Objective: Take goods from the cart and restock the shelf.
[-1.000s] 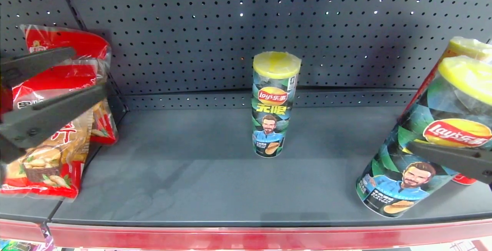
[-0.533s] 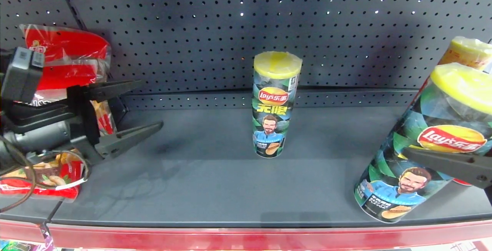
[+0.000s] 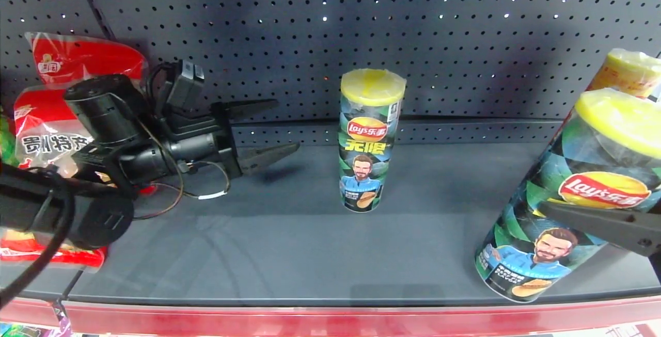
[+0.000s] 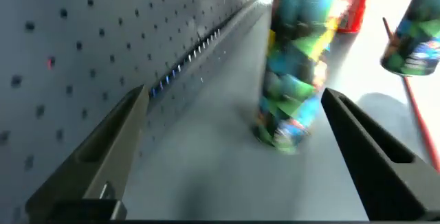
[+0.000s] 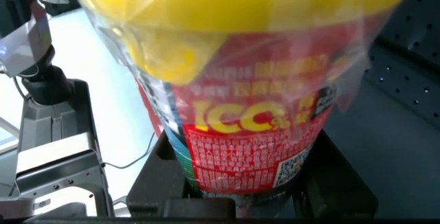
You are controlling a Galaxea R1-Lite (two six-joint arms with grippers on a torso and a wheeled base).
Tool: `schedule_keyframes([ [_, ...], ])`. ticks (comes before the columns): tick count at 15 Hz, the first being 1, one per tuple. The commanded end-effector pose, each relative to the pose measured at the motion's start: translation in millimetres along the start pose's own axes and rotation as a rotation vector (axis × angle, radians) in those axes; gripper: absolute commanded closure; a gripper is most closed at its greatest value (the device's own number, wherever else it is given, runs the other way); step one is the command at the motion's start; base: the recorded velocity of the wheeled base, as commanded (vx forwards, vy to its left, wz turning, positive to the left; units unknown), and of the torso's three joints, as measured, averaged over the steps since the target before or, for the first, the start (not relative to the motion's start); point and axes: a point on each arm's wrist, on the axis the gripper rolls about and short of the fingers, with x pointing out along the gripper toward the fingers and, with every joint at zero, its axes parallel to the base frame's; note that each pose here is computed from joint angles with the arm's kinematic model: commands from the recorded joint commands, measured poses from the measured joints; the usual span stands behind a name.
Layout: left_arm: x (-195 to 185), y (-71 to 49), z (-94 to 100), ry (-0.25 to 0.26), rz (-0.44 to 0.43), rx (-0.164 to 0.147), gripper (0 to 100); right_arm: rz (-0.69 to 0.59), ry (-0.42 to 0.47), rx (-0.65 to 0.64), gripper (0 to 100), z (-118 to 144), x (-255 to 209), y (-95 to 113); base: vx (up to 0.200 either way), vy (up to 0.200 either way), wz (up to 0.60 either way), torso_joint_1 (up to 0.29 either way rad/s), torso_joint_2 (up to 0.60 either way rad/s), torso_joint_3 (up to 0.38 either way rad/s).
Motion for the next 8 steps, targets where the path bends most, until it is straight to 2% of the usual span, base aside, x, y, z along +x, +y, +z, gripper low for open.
schedule_keyframes([
  [1, 40.1, -4.1, -26.4, -0.033, -0.089, -0.057, 0, 0.001, 0.005, 0.005, 100, -2.2, 0.0, 0.3, 0.0, 0.0, 0.0, 0.0, 0.0, 0.0],
  [3, 59.5, -13.3, -21.3, -0.085, -0.138, -0.063, 0, 0.001, 0.006, 0.006, 100, -3.4, -1.1, 1.7, 0.0, 0.0, 0.0, 0.0, 0.0, 0.0],
  [4, 73.9, -26.1, -14.5, -0.113, -0.184, -0.068, 0, 0.002, 0.011, 0.012, 100, -6.1, -1.8, 3.1, 0.0, 0.0, 0.0, 0.0, 0.0, 0.0],
  [6, 84.4, -35.0, -10.7, -0.128, -0.201, -0.087, 0, 0.002, 0.013, 0.012, 100, -7.1, -2.1, 3.6, 0.0, 0.0, 0.0, 0.0, 0.0, 0.0],
  [8, 89.1, -36.2, -17.0, -0.121, -0.2, -0.1, 0, 0.005, 0.013, 0.01, 100, -7.1, -1.8, 3.9, 0.0, 0.0, 0.0, 0.0, 0.0, 0.0],
])
